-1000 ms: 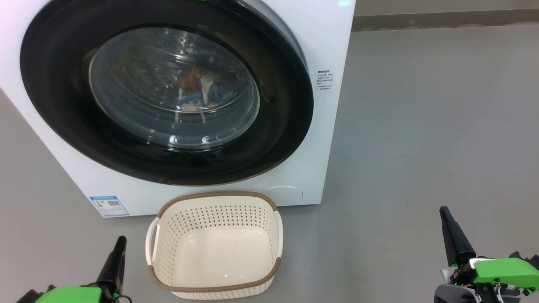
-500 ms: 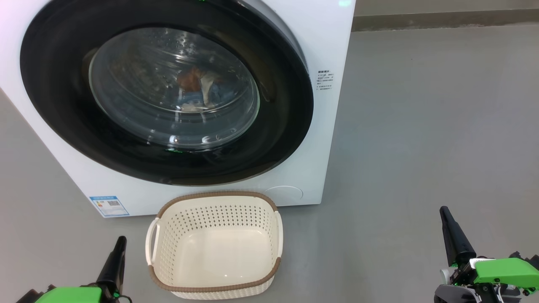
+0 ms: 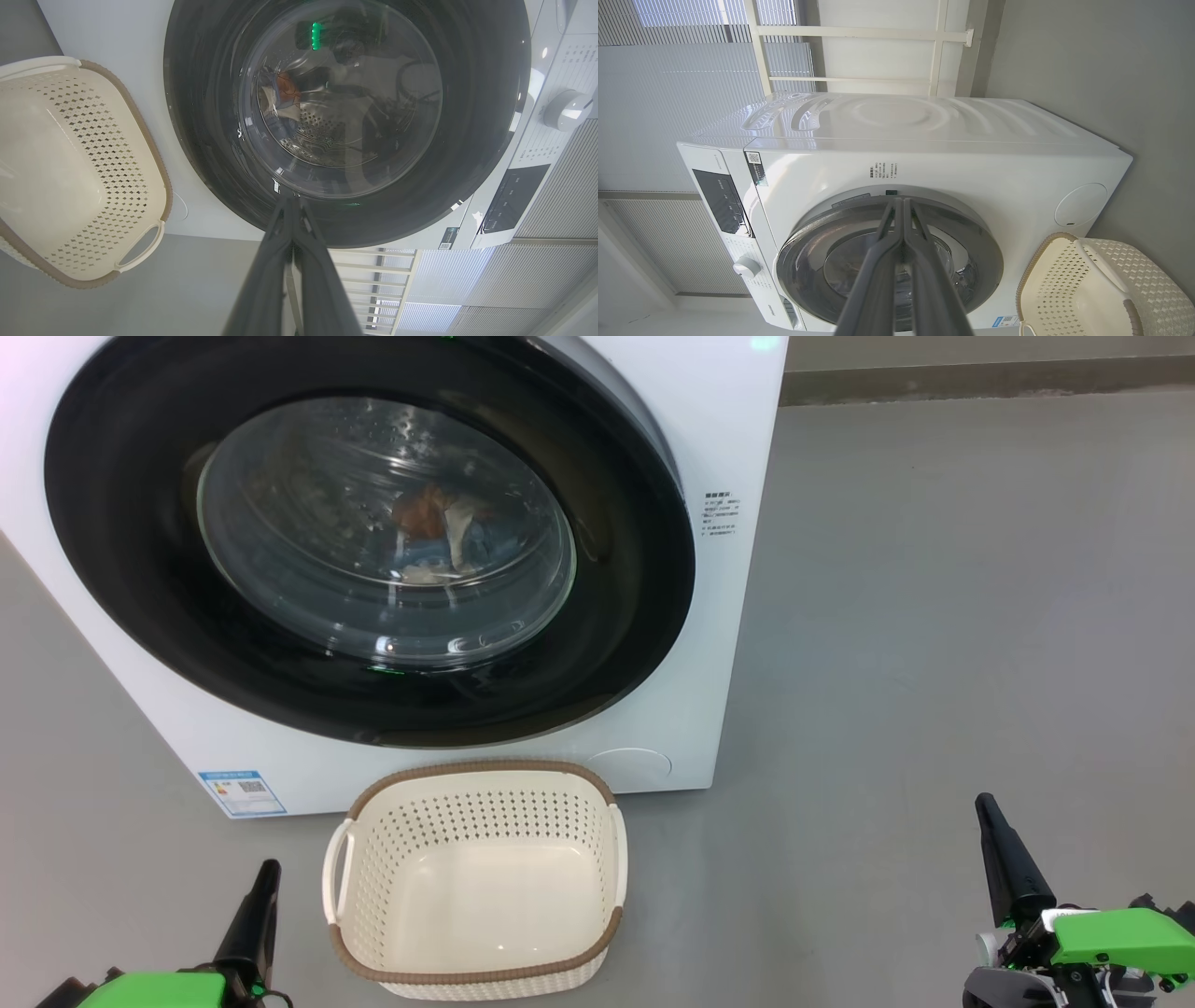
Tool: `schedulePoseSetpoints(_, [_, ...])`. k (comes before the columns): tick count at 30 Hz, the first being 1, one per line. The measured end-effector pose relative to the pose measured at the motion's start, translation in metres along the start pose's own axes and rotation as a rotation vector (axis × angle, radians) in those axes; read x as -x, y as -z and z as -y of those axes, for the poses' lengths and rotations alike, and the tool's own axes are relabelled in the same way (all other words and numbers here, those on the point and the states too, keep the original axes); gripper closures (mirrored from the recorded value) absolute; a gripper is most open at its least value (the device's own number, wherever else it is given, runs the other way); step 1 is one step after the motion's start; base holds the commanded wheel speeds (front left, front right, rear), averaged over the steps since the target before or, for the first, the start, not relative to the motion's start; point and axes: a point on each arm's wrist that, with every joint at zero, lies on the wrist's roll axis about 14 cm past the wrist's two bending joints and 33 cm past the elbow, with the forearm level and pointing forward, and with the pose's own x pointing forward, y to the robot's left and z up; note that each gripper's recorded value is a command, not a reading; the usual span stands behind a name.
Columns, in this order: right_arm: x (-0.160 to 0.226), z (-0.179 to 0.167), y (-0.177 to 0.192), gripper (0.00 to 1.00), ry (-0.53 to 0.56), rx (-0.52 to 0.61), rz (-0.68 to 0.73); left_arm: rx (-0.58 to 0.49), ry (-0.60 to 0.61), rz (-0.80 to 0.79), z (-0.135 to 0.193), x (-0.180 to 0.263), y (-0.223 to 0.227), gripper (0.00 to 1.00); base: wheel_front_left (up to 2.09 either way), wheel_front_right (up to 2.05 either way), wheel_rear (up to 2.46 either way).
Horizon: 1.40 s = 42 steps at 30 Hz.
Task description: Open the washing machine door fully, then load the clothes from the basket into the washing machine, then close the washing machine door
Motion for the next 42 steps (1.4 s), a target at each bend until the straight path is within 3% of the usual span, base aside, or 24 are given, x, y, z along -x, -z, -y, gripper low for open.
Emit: schedulePoseSetpoints(42, [0.0001,0.0000,-0.0006,1.00,0.000,-0.001,0.002,0.000,0.000,0.000,0.0000,0.0000,-0.0001,1.00,0.00,0.00,0.00])
